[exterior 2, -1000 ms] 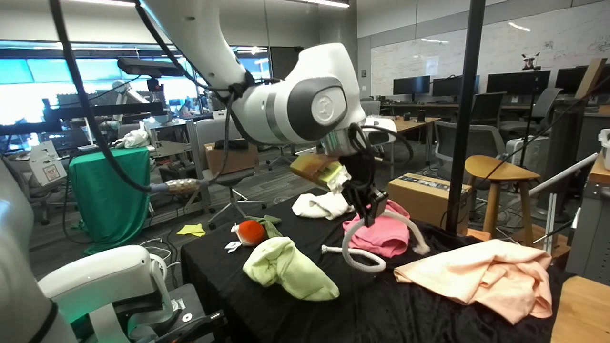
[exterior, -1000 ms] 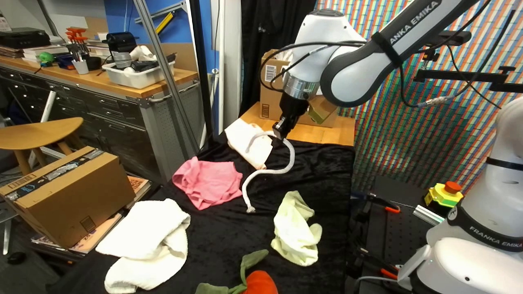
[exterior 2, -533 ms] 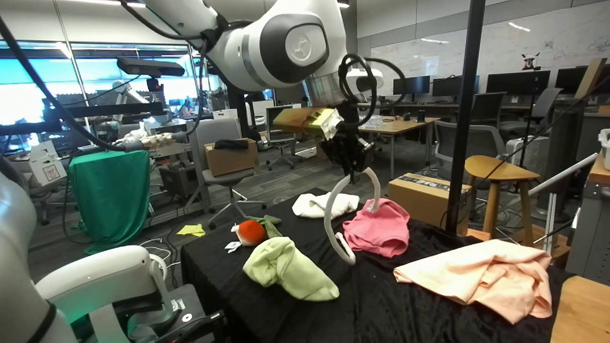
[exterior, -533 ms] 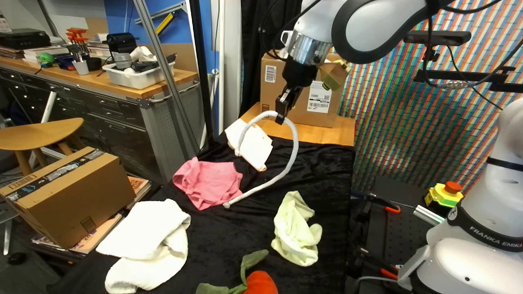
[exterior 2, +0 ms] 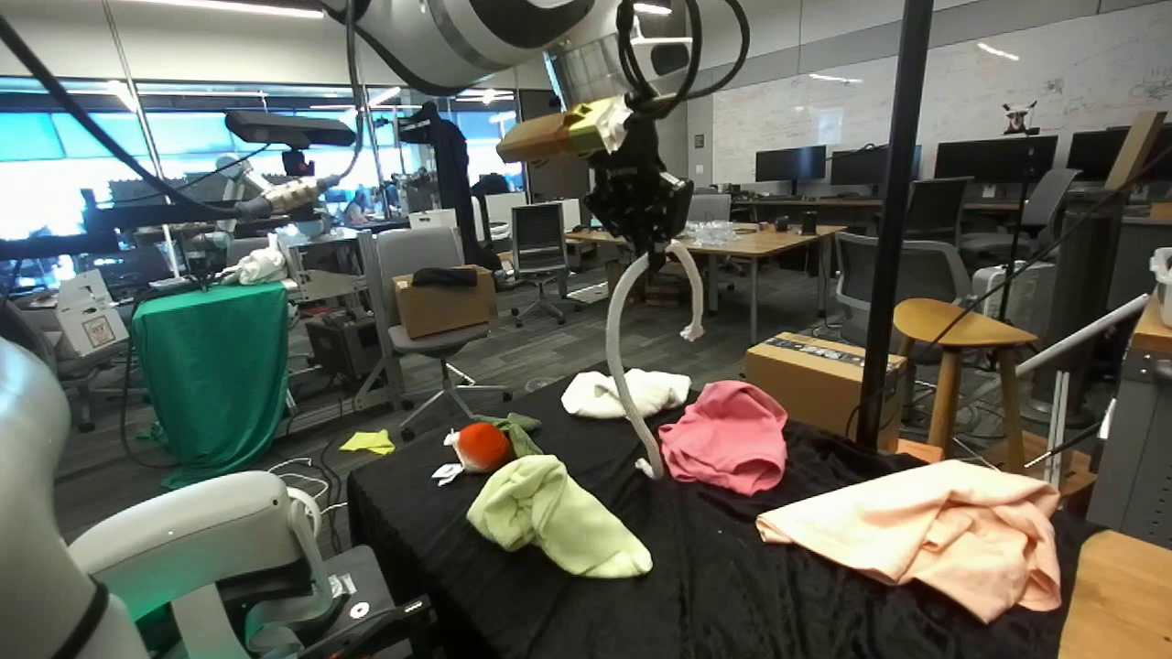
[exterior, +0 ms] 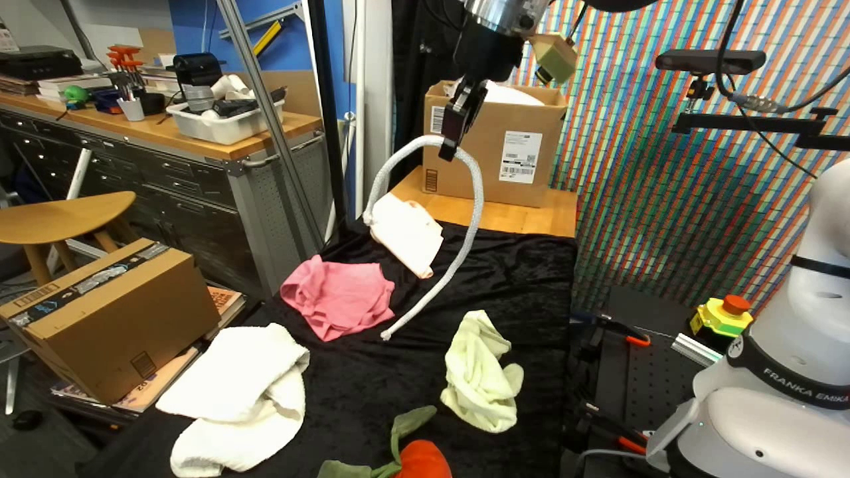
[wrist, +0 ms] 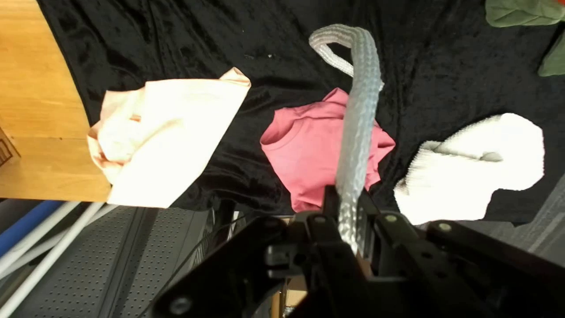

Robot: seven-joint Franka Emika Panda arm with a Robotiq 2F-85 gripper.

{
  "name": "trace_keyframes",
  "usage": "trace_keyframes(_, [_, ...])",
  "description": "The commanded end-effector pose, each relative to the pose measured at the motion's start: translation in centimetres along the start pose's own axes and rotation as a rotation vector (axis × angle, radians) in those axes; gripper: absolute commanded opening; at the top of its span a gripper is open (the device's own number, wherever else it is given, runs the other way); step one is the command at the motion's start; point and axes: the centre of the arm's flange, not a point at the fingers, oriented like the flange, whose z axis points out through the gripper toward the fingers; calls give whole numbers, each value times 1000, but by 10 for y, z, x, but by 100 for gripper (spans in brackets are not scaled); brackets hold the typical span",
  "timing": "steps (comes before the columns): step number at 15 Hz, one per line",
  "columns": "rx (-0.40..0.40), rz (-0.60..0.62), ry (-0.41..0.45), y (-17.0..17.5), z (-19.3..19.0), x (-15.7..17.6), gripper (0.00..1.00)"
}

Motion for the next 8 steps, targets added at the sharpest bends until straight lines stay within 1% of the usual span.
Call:
trace_keyframes(1, [22,-51,24,-22,-39,7,8])
trace_keyframes(3, [30,-80,15,-37,-51,6,8])
trace_keyframes(4, [35,-98,-3,-45,-55,5,8])
trace_keyframes(8, [89,-184,-109,-87,-59,-3,9])
